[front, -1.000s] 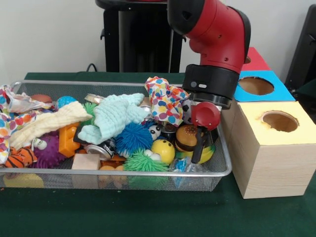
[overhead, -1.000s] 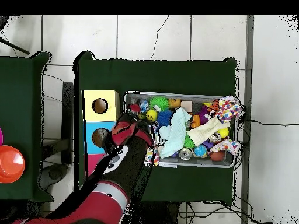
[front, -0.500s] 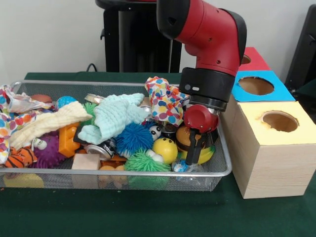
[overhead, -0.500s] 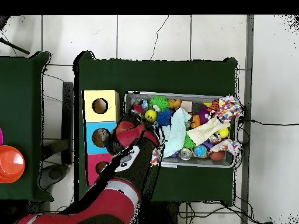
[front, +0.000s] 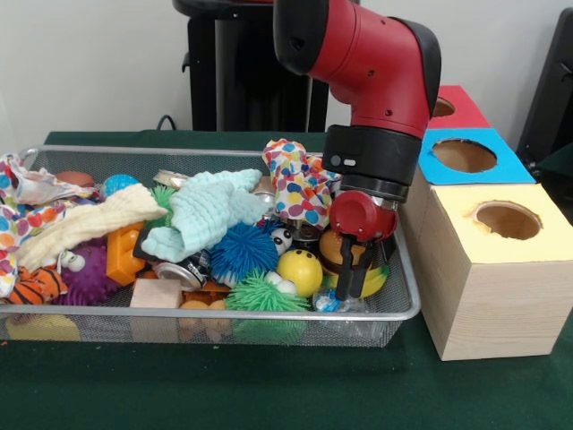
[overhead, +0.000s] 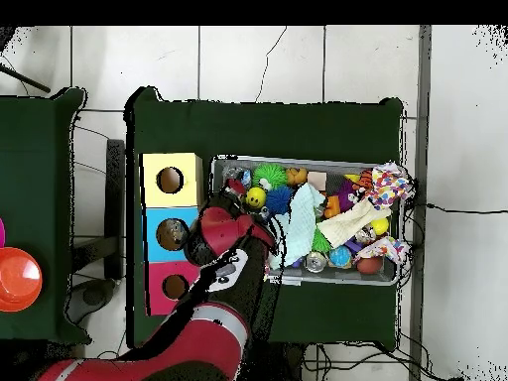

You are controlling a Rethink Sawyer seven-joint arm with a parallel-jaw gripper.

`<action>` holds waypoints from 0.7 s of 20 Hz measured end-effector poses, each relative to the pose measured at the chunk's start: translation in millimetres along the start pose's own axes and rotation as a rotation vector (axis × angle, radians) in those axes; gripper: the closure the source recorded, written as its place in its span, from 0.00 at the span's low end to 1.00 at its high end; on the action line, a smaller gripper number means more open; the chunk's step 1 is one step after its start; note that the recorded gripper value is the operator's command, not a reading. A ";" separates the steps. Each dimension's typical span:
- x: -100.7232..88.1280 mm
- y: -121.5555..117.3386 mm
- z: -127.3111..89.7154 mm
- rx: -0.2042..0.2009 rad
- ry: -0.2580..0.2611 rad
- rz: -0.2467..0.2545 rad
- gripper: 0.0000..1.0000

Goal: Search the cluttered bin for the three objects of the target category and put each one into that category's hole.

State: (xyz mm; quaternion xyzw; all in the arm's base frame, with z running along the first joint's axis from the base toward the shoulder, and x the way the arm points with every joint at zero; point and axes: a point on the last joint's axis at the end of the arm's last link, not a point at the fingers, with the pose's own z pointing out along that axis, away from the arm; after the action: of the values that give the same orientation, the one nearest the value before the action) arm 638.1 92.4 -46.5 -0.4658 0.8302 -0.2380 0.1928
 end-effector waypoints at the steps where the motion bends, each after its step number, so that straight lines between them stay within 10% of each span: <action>1: 0.2 -0.1 0.0 0.000 -0.001 0.005 0.00; 14: -6.6 3.0 -1.0 -0.013 -0.012 0.058 0.00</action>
State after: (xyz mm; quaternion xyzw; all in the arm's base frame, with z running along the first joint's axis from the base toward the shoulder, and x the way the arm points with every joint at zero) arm 638.8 99.7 -46.8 -0.4443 0.8437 -0.2241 0.2012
